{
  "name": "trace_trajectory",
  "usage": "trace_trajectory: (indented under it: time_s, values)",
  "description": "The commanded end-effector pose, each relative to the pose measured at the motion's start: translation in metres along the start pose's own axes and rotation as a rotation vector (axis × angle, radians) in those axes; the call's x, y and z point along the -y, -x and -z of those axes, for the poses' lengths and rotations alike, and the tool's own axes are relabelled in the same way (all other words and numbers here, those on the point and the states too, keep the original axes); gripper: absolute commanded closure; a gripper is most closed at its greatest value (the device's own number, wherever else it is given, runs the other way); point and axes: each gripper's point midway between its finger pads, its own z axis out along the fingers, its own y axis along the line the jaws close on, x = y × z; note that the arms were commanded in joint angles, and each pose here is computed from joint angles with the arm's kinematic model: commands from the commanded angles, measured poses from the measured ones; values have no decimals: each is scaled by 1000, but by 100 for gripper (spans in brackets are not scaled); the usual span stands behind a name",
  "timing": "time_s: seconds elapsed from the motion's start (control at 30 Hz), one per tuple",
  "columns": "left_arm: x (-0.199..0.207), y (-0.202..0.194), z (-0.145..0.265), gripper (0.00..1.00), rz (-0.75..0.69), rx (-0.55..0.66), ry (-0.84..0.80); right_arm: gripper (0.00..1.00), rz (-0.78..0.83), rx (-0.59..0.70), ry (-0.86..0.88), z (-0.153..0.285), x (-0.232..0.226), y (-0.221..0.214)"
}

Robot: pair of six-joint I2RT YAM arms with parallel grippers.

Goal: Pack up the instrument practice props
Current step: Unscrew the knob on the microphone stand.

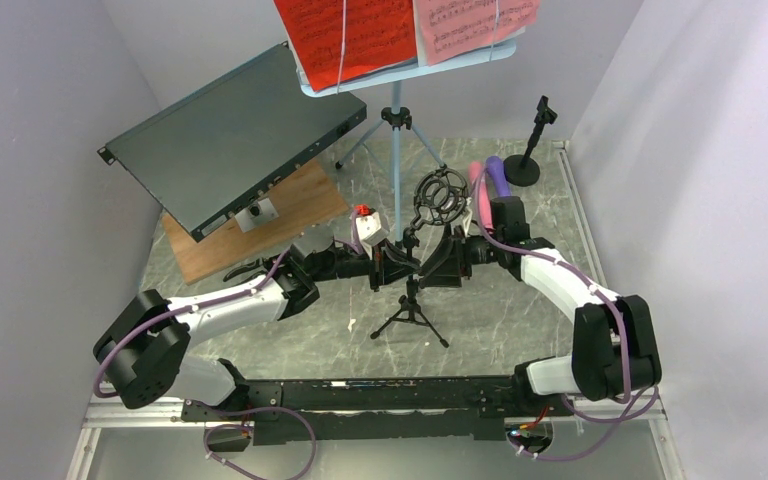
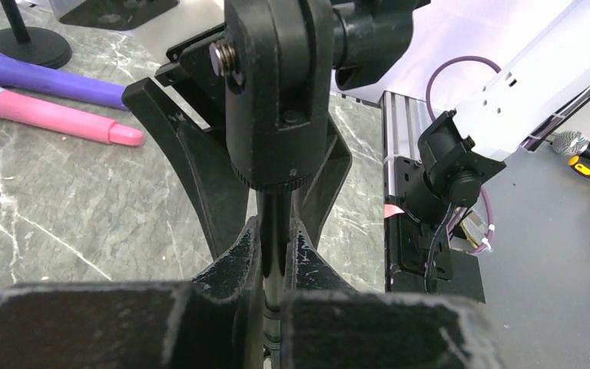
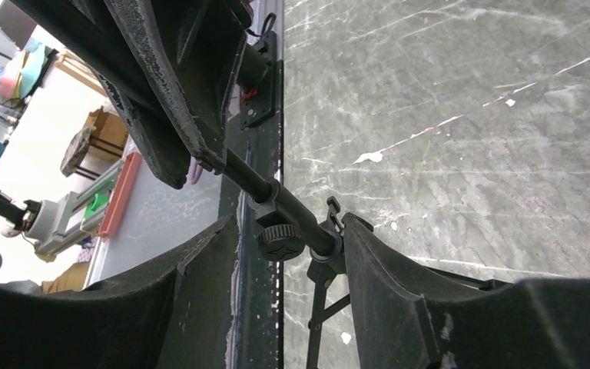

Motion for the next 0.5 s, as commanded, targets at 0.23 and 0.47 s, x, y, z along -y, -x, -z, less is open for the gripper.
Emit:
trace_trajectory:
  time_s: [0.23,0.47]
  values:
    - [12,53,5,100,-119,145,-18,54,69,-12,54,-4,-7,4]
    - [12,51,6,100,-110,147,-16,86,269,-16,98,-1,-21,3]
